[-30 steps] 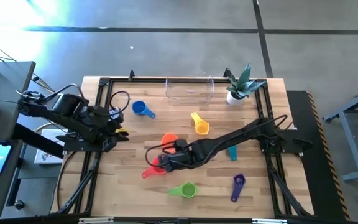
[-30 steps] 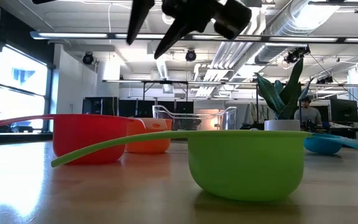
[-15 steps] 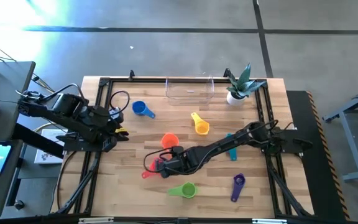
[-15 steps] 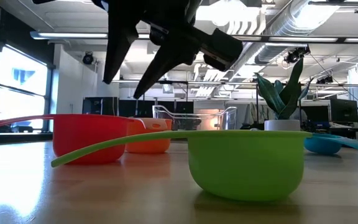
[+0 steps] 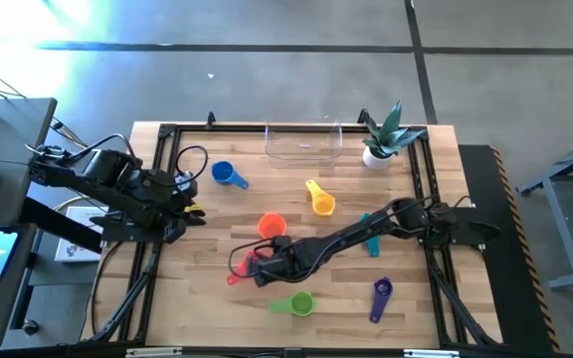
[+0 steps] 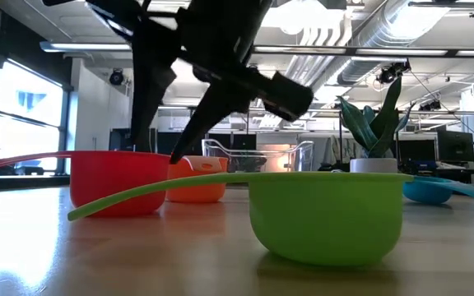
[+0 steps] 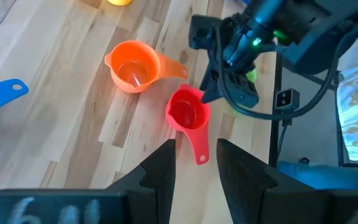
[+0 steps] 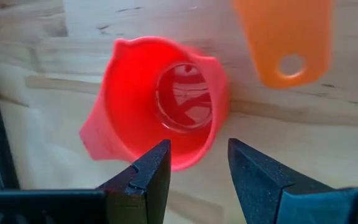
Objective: Nest measuring cups in basket
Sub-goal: Stack the red measuring cup on the top of the orange measuring cup
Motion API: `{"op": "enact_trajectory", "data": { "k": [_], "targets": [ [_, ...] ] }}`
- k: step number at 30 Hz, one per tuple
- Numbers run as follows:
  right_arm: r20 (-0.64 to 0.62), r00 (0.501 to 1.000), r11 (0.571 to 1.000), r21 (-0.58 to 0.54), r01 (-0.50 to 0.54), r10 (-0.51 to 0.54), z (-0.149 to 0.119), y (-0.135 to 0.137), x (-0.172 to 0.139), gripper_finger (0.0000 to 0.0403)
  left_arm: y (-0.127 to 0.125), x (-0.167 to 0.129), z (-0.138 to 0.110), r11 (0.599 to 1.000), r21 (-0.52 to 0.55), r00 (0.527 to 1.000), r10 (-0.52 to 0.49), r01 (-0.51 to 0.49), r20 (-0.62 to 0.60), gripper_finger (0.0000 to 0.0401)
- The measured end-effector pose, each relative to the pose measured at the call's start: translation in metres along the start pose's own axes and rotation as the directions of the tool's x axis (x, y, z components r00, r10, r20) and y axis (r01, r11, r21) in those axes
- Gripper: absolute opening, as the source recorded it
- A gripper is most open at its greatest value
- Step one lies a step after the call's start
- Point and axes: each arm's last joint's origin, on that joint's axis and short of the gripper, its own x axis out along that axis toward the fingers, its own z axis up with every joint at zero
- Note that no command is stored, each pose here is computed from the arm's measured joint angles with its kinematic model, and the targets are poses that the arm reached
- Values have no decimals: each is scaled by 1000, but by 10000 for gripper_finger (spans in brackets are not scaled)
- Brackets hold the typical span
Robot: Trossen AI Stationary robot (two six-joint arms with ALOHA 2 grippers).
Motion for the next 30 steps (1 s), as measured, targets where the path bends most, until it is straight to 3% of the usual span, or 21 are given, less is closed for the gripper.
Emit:
{"op": "enact_trajectory", "data": {
  "k": [11, 22, 30],
  "targets": [
    [23, 999, 1000, 13, 28, -28, 4, -5, 18, 144, 1, 0, -1, 999, 44, 1000, 14, -14, -10, 106],
    [20, 1000, 999, -49, 3, -2, 12, 0, 19, 15, 2, 0, -3, 998, 60, 999, 30, -28, -30, 106],
    [6, 1000, 997, -79, -15, 16, 14, 3, 20, 7, 3, 0, -3, 996, 89, 999, 31, -28, -32, 106]
  ]
}}
